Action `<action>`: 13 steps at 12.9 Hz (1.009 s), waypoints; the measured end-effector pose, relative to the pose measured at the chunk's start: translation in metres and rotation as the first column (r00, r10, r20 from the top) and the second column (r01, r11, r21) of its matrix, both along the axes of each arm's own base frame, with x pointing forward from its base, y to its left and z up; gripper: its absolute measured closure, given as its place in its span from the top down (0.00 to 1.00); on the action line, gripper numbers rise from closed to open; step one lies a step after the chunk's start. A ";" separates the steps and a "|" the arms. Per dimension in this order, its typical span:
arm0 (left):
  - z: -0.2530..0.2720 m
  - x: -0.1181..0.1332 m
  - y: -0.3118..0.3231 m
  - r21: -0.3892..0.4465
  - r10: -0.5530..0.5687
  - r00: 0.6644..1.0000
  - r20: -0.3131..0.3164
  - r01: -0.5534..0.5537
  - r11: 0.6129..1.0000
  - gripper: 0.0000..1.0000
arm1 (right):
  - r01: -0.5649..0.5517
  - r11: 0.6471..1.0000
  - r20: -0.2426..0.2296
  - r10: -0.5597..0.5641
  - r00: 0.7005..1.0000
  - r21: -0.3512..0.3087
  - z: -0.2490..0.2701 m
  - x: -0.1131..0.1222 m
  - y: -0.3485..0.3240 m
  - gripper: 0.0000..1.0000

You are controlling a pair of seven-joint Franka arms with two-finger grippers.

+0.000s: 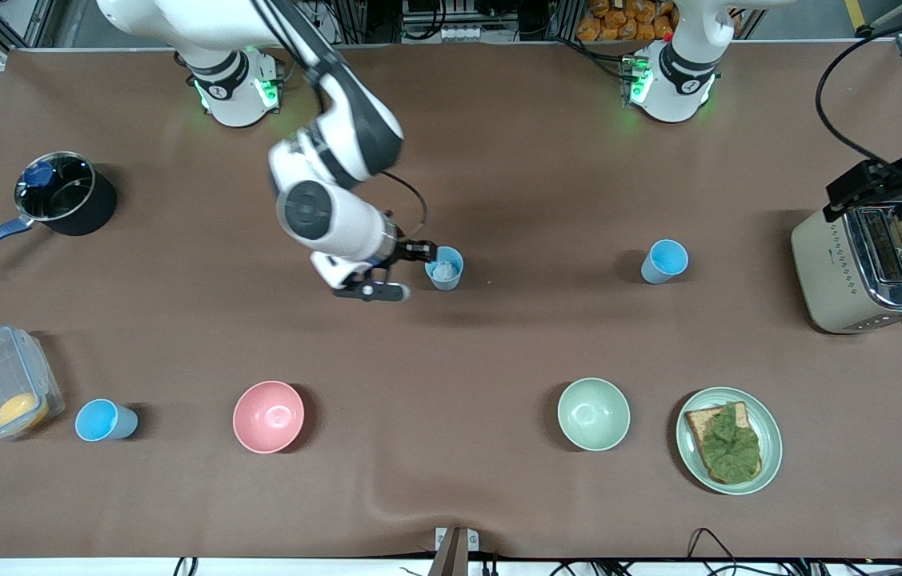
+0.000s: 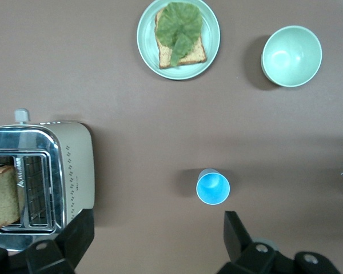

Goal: Stack blue cups with both arms
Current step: 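Carry the blue cup with the right gripper toward the table middle, then release the cup and withdraw the right gripper while the left gripper reaches out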

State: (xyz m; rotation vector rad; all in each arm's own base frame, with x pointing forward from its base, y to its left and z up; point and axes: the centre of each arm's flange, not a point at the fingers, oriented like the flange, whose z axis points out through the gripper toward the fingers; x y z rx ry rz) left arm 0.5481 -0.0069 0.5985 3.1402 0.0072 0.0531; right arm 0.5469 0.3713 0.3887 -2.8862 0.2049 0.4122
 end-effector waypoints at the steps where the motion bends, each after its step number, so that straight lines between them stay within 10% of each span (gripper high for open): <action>1: -0.008 0.004 -0.006 0.002 -0.009 1.000 -0.014 0.009 1.000 1.00 | 0.005 1.000 -0.014 -0.006 1.000 -0.023 0.031 0.010 -0.026 1.00; 8: -0.028 0.015 -0.017 0.003 -0.026 0.999 -0.028 0.026 1.000 1.00 | -0.097 0.989 0.093 0.107 0.990 -0.109 0.144 0.055 -0.254 1.00; 13: -0.110 0.018 -0.023 0.003 -0.035 0.999 -0.038 0.035 0.999 1.00 | -0.188 0.977 0.128 0.201 0.971 -0.106 0.163 0.046 -0.383 1.00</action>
